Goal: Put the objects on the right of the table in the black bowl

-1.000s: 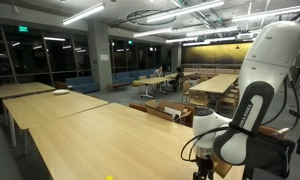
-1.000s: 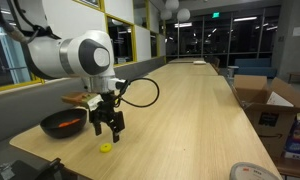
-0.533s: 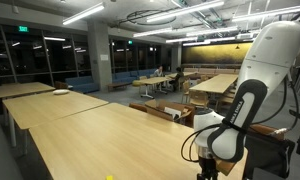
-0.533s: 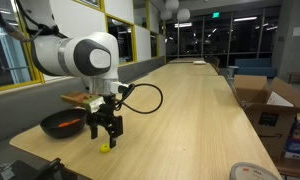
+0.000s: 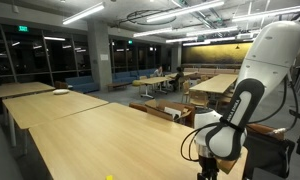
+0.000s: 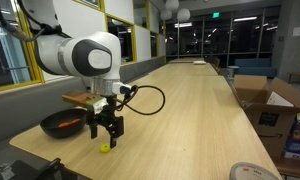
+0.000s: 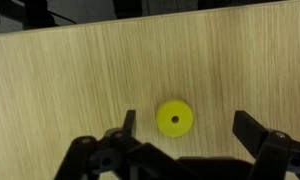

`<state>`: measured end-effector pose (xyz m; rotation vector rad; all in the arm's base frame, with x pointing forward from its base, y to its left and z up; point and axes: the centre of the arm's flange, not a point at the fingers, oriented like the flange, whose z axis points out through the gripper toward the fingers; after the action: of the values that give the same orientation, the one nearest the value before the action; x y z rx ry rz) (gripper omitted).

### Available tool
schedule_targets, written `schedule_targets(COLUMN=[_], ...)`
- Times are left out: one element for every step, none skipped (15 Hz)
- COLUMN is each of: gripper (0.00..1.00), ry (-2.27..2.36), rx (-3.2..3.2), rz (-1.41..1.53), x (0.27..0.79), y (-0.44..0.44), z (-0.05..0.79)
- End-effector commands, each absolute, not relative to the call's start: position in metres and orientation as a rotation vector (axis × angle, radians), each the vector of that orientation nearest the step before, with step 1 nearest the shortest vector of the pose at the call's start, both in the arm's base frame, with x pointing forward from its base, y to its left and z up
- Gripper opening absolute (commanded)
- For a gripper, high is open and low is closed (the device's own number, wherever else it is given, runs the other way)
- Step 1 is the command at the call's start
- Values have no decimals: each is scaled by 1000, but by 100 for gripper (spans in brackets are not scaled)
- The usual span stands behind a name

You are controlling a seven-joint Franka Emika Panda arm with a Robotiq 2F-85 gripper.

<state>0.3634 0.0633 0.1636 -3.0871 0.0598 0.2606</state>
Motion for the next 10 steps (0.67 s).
schedule_targets(gripper=[100,100,100,100,100,100,100,100,100,100], ry=[58,54,52,46,42,40,37,41,46,54], rx=[-3057,-3049,-3044,-3039,-3033,-3028,-3025,-3026,-3029,-3033], rz=[266,261,264,268,275,285,289,292,293,290], x=[351,352,353,354,355,355,356,356,356,357], y=[56,55,55,55,55,54,54,53,52,51], z=[164,161,159,156,153,151,149,147,145,145])
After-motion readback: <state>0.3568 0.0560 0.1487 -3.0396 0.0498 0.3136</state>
